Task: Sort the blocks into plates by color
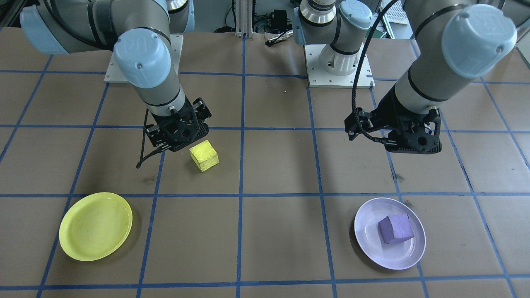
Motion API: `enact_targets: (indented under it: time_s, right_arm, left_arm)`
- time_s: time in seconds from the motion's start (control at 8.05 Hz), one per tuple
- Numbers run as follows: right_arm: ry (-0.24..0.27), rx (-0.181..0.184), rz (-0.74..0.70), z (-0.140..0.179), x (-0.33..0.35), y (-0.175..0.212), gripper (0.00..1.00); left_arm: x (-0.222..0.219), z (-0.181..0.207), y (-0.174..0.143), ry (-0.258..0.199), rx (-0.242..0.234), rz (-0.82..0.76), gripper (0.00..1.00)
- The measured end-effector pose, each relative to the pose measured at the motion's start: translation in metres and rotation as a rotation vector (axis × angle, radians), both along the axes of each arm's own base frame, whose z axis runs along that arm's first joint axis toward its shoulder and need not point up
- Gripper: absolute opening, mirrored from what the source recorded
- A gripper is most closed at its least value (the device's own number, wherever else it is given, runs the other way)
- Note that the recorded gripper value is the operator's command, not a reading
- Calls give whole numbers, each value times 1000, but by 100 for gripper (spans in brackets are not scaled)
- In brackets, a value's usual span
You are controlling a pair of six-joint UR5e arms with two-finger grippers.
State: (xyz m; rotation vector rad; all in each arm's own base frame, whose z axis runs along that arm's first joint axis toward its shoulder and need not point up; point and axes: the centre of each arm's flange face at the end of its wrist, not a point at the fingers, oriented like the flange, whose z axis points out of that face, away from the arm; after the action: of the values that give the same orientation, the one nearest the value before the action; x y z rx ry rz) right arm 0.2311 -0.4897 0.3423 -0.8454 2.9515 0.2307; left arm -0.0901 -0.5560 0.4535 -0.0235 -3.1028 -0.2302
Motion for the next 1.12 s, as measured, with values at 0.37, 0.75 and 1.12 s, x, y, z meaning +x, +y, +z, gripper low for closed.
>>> enact_targets:
  time_s: [0.37,0.75,1.12]
  right_arm:
    - [-32,73,19,-46,16,16,100]
    - [-27,119,20,-92,18,12,100]
    - [-23,141,20,-124,20,3,100]
  left_arm:
    - [-32,41,18,-43,-3,25,100]
    - [-45,45,22,-55,-27,5,100]
    - [-42,47,21,-60,-36,3,100]
